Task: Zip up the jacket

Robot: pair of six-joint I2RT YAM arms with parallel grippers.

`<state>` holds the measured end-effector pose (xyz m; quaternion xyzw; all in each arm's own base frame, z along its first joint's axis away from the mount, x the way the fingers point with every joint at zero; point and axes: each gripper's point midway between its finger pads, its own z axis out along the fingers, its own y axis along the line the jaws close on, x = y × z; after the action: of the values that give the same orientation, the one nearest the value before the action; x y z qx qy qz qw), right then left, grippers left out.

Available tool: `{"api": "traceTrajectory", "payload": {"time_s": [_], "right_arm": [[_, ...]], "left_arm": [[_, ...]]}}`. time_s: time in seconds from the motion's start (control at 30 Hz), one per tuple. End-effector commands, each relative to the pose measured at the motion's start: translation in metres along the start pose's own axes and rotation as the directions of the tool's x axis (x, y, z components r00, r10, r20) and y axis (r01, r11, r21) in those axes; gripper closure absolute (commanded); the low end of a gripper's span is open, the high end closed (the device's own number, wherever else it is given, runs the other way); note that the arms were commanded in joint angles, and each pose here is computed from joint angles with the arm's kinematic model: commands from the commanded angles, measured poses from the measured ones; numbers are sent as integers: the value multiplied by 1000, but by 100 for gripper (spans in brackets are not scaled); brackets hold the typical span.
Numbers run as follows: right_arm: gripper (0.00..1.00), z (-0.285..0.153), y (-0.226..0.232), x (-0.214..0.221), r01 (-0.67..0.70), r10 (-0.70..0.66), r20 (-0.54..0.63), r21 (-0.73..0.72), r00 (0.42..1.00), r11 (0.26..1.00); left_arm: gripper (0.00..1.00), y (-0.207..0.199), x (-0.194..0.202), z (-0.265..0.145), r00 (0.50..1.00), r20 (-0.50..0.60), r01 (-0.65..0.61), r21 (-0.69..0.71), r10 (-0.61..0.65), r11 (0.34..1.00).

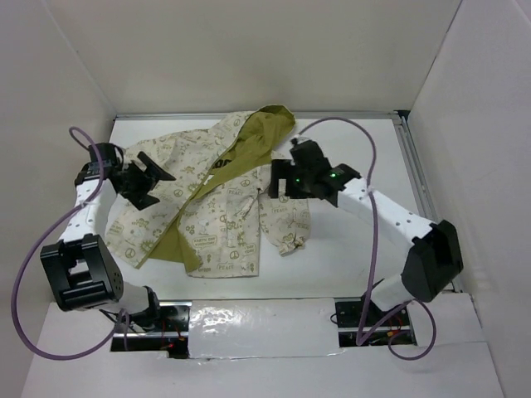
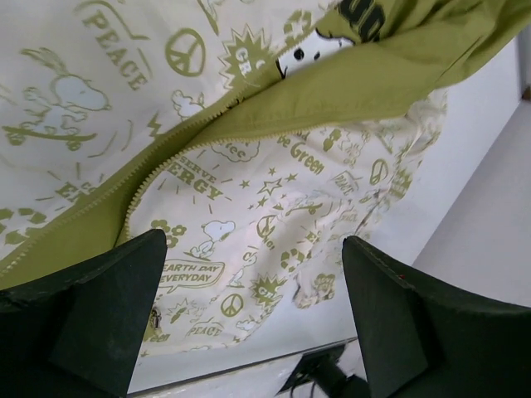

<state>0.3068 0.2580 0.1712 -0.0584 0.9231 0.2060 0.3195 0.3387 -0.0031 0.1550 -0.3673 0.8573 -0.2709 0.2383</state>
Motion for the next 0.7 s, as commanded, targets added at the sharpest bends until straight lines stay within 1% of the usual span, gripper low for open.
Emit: {"api": "traceTrajectory", "payload": {"time_s": [0.0,0.03,0.07,0.1,0.2,0.33,0.4,0.47,0.5,0.53,0.57,0.63,0.67], "right_arm": [[0,9,-62,29,-134,144,-26,234,989,963],[0,15,-90,35,-167,186,-27,329,982,930],[0,18,-100,40,-181,208,-37,363,977,914],[0,26,-111,48,-186,230,-65,401,971,897],[0,40,-115,49,-198,253,-88,399,963,895],[2,67,-121,51,-190,272,-125,451,954,872],[8,74,-124,57,-190,287,-147,463,947,866],[21,78,-127,55,-210,302,-141,453,943,866],[31,80,-127,57,-220,315,-151,445,937,868],[46,81,-131,57,-244,341,-147,450,929,859],[74,80,-140,55,-270,369,-142,457,918,847],[100,76,-154,58,-306,414,-138,475,900,825],[100,73,-163,58,-322,429,-126,484,895,814]], "left_arm": [[1,-26,7,15,989,-32,-146,47,148,988],[1,-25,10,24,986,-57,-153,42,155,987],[1,-30,8,26,984,-57,-168,53,171,984],[1,-30,11,35,980,-87,-176,58,180,983],[1,-32,9,45,976,-105,-186,59,192,981],[1,-24,1,60,975,-123,-183,9,183,983],[1,-27,-5,64,974,-124,-191,6,190,982],[1,-33,-10,66,972,-116,-202,12,202,979],[1,-31,-12,71,971,-121,-204,10,204,979],[1,-33,-14,72,972,-119,-204,14,204,979],[1,-40,-16,73,965,-118,-229,48,233,972],[1,-46,-19,76,963,-118,-234,70,241,970],[1,-49,-20,76,961,-117,-242,86,251,966]]}}
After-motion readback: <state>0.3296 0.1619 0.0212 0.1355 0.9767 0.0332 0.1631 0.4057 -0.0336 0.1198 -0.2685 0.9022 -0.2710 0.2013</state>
